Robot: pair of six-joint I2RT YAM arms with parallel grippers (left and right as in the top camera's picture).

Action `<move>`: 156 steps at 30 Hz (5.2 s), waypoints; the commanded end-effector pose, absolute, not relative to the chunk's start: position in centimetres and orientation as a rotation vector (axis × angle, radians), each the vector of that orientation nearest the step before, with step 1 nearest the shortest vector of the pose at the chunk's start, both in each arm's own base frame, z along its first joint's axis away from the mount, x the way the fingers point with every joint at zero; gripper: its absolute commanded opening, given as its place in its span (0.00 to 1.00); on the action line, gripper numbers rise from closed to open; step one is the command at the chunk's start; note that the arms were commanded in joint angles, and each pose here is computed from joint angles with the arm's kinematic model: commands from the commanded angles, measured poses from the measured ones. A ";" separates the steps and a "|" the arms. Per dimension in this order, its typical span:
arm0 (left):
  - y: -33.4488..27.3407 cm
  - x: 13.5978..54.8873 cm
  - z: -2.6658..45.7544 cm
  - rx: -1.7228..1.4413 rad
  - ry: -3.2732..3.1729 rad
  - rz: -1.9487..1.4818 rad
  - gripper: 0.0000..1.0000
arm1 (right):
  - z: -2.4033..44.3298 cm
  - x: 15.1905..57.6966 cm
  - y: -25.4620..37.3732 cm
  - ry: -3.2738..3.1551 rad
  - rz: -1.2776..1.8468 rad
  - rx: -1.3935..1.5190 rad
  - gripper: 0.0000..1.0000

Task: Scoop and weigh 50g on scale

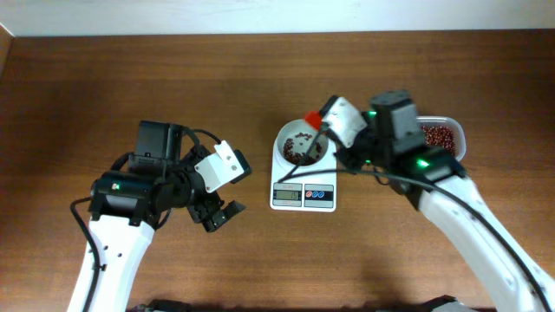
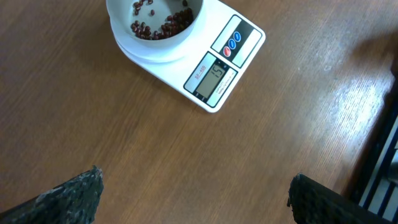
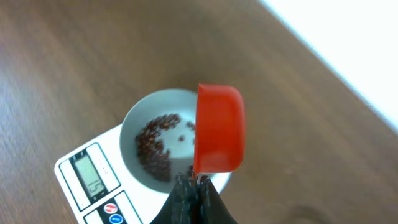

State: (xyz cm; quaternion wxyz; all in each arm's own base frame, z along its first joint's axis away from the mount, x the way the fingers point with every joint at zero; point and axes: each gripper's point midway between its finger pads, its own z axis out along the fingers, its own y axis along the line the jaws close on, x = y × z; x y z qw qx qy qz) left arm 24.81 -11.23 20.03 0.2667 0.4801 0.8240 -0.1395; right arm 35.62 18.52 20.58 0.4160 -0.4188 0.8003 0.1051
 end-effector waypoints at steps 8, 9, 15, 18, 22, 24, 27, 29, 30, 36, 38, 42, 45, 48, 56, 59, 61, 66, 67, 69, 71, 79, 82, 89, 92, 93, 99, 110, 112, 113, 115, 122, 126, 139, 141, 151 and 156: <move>-11.3 24.8 20.0 1.287 2.231 -0.377 0.99 | 16.0 35.9 -4.6 2.526 -0.077 -0.318 0.04; -11.3 24.8 20.0 1.287 2.231 -0.376 0.99 | 14.1 35.9 -5.5 2.585 -0.064 -0.290 0.04; -11.3 24.8 20.0 1.287 2.231 -0.377 0.99 | 10.9 36.4 -10.4 2.688 -0.310 -0.126 0.04; -11.3 24.8 20.0 1.287 2.231 -0.377 0.99 | 10.3 36.4 -9.6 2.695 -0.231 -0.103 0.04; -11.3 24.8 20.0 1.287 2.231 -0.377 0.99 | 7.9 36.5 -4.7 2.719 0.171 -0.177 0.04; -11.3 24.8 20.0 1.287 2.231 -0.376 0.99 | 8.2 36.6 -3.6 2.701 0.275 -0.125 0.04; -11.3 24.8 20.0 1.287 2.231 -0.377 0.99 | 8.5 36.7 -3.3 2.695 0.356 0.003 0.04; -11.3 24.8 20.0 1.287 2.231 -0.377 0.99 | 9.2 36.7 -3.5 2.647 0.496 0.092 0.04; -11.3 24.8 20.0 1.287 2.231 -0.377 0.99 | 9.5 36.7 -4.1 2.622 0.541 0.127 0.04; -11.3 24.8 20.0 1.287 2.231 -0.377 0.99 | 11.0 35.3 -7.2 2.501 0.771 0.325 0.04; -11.3 24.8 20.0 1.287 2.231 -0.377 0.99 | 11.5 35.1 -7.8 2.465 0.815 0.356 0.04; -11.3 24.8 20.0 1.287 2.231 -0.377 0.99 | 12.7 34.7 -9.0 2.374 0.911 0.429 0.04; -11.3 24.8 20.0 1.287 2.231 -0.376 0.99 | 13.8 34.7 -9.0 2.302 0.999 0.456 0.04; -11.3 24.8 20.0 1.287 2.231 -0.377 0.99 | 15.0 34.9 -8.2 2.243 1.090 0.429 0.04; -11.3 24.8 20.0 1.287 2.231 -0.377 0.99 | 16.8 35.4 -2.1 2.215 1.317 0.284 0.04; -11.3 24.8 20.0 1.287 2.231 -0.377 0.99 | 16.9 35.7 2.3 2.262 1.388 0.166 0.04; -11.3 24.8 20.0 1.287 2.231 -0.377 0.99 | 17.1 36.1 4.7 2.275 1.428 0.112 0.04; -11.3 24.8 20.0 1.287 2.231 -0.376 0.99 | 17.8 36.0 11.4 2.305 1.515 -0.068 0.04; -11.3 24.8 20.0 1.287 2.231 -0.377 0.99 | 18.0 36.1 12.8 2.305 1.523 -0.104 0.04; -11.3 24.8 20.0 1.287 2.231 -0.377 0.99 | 17.3 36.6 14.0 2.328 1.436 -0.159 0.04; -11.3 24.8 20.0 1.287 2.231 -0.377 0.99 | 16.5 37.2 15.0 2.338 1.312 -0.249 0.04; -11.3 24.8 20.0 1.287 2.231 -0.376 0.99 | 15.9 37.0 18.5 2.177 1.055 -0.735 0.04; -11.3 24.8 20.0 1.287 2.231 -0.376 0.99 | 16.3 36.9 18.8 2.170 1.090 -0.720 0.04; -11.3 24.8 20.0 1.287 2.231 -0.377 0.99 | 16.7 37.1 18.9 2.161 1.107 -0.700 0.04; -11.3 24.8 20.0 1.287 2.231 -0.377 0.99 | 15.8 38.1 18.0 2.238 1.033 -0.595 0.04; -11.3 24.8 20.0 1.287 2.231 -0.377 0.99 | 16.0 37.9 18.2 2.240 1.066 -0.581 0.04; -11.3 24.8 20.0 1.287 2.231 -0.376 0.99 | 16.3 37.8 18.5 2.205 1.072 -0.628 0.04; -11.3 24.8 20.0 1.287 2.231 -0.376 0.99 | 16.3 37.7 18.5 2.138 1.018 -0.753 0.04; -11.3 24.8 20.0 1.287 2.231 -0.377 0.99 | 15.6 38.6 17.7 2.176 0.920 -0.722 0.04; -11.3 24.8 20.0 1.287 2.231 -0.377 0.99 | 16.2 37.6 18.5 2.135 1.006 -0.771 0.04; -11.3 24.8 20.0 1.287 2.231 -0.377 0.99 | 15.3 38.4 17.6 2.190 0.912 -0.727 0.04; -11.3 24.8 20.0 1.287 2.231 -0.377 0.99 | 16.1 37.6 18.2 2.113 0.947 -0.829 0.04; -11.3 24.8 20.0 1.287 2.231 -0.376 0.99 | 16.3 36.6 18.6 2.107 1.002 -0.855 0.04; -11.3 24.8 20.0 1.287 2.231 -0.377 0.99 | 18.8 35.7 19.3 1.907 0.976 -1.039 0.04; -11.3 24.8 20.0 1.287 2.231 -0.377 0.99 | 18.0 37.0 18.3 2.011 0.888 -0.951 0.04; -11.3 24.8 20.0 1.287 2.231 -0.376 0.99 | 17.2 37.2 18.6 2.007 0.610 -1.101 0.04; -11.3 24.8 20.0 1.287 2.231 -0.377 0.99 | 18.1 36.0 19.9 1.988 0.612 -1.137 0.04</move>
